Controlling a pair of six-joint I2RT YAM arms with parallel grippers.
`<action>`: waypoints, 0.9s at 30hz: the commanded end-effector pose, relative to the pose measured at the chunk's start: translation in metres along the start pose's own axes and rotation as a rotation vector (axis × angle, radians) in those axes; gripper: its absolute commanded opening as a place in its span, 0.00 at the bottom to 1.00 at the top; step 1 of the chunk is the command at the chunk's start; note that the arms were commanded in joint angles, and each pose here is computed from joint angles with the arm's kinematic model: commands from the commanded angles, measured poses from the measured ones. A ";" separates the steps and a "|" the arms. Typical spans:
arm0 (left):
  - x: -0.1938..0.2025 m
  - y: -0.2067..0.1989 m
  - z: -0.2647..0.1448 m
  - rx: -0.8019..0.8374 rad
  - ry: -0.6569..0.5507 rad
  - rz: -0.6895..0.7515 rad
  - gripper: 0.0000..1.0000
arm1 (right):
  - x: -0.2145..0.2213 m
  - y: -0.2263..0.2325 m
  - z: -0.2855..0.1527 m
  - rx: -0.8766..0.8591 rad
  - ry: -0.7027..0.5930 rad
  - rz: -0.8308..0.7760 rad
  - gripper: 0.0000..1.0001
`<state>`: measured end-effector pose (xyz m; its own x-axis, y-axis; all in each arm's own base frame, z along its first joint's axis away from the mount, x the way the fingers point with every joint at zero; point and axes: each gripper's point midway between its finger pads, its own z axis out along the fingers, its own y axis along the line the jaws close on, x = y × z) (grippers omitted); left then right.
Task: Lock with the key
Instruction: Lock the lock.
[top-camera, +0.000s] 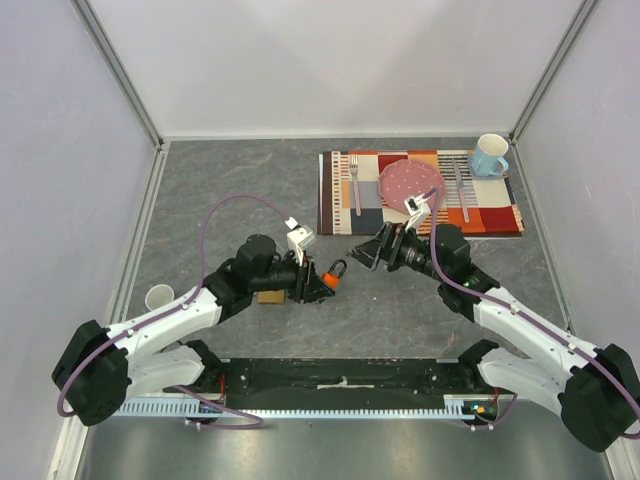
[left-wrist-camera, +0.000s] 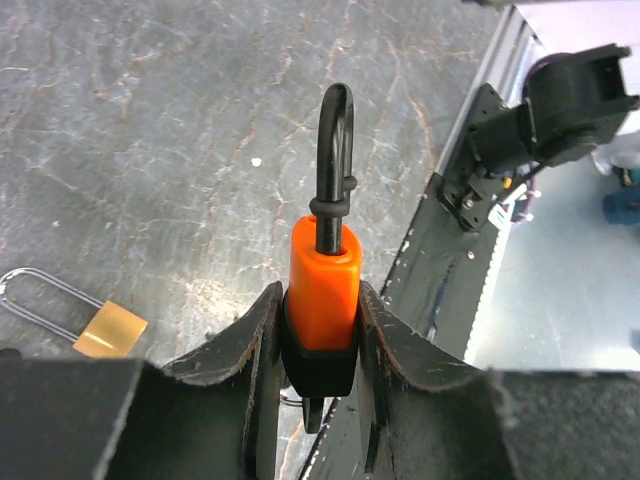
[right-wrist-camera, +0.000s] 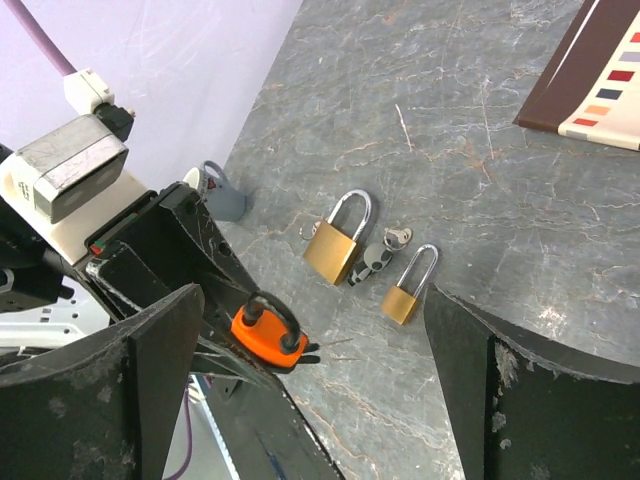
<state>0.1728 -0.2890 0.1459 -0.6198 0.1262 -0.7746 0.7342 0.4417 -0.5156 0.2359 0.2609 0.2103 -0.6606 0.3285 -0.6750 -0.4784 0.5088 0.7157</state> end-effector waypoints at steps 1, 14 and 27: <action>-0.023 -0.040 -0.008 0.213 -0.038 0.079 0.02 | -0.018 0.022 -0.006 -0.115 -0.014 -0.065 0.98; -0.030 -0.067 -0.016 0.357 -0.030 0.099 0.02 | 0.000 0.057 -0.013 -0.376 0.133 -0.116 0.67; -0.035 -0.073 -0.018 0.383 -0.037 0.088 0.02 | 0.025 0.060 -0.020 -0.431 0.201 -0.156 0.43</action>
<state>0.1338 -0.3017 0.1786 -0.5975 0.1761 -0.7823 0.8016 0.1541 -0.5776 0.1859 0.2818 0.2271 -0.6999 0.1020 -0.7069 -0.6815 0.2006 0.7038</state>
